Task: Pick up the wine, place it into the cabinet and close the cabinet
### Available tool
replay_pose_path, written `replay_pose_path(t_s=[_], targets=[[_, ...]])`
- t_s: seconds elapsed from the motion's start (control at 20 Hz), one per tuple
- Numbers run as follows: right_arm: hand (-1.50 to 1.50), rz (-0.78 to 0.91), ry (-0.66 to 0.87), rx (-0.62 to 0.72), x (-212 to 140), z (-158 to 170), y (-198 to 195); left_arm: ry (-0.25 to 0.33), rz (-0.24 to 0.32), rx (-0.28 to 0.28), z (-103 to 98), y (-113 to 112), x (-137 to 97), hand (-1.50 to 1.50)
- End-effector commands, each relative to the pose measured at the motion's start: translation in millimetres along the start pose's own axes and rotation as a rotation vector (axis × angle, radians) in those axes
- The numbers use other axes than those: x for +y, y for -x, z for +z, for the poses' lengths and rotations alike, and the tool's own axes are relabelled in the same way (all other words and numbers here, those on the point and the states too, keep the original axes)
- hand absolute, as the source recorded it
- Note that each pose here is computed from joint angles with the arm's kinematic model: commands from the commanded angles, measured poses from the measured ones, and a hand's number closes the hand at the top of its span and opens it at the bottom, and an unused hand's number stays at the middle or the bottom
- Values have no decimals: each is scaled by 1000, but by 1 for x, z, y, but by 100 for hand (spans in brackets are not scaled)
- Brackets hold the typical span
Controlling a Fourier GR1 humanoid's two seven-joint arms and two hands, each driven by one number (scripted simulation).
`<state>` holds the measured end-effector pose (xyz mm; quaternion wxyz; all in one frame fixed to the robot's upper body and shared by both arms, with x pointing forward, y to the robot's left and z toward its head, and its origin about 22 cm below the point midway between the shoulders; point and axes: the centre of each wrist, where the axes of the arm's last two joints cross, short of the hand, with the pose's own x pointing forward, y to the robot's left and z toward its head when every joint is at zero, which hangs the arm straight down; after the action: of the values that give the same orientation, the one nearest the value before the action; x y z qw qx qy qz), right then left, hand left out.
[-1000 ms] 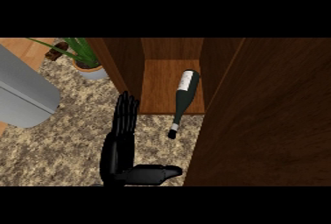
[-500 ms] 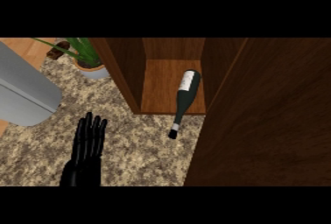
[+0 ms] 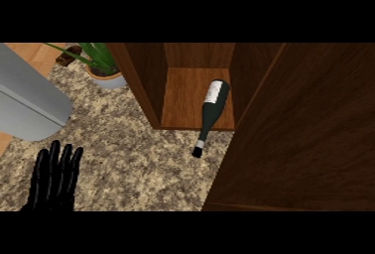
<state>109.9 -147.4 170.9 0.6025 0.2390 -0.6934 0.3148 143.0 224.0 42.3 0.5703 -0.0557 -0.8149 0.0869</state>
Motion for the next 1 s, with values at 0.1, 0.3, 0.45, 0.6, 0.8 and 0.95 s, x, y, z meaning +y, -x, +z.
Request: replay_pose_path(t_s=[0.1,0.3,0.45,0.6,0.8,0.95], targets=[[150,-73,-136,-139,32,-23,-27,10,15,1,1,-21,27,-150],[150,-91,-132,-125,45,-38,-28,2,16,-12,4,-31,50,-150],[150,-91,-106,-115,52,-57,-27,6,8,-5,8,-38,61,-150],[150,-40,-72,-132,48,-83,-26,34,22,-18,-6,-44,73,-150],[150,-67,-25,-138,39,-106,-34,67,29,-21,-1,-54,81,-150],[150,-42,-17,-102,35,-139,-42,58,30,-26,-6,-53,94,-150]])
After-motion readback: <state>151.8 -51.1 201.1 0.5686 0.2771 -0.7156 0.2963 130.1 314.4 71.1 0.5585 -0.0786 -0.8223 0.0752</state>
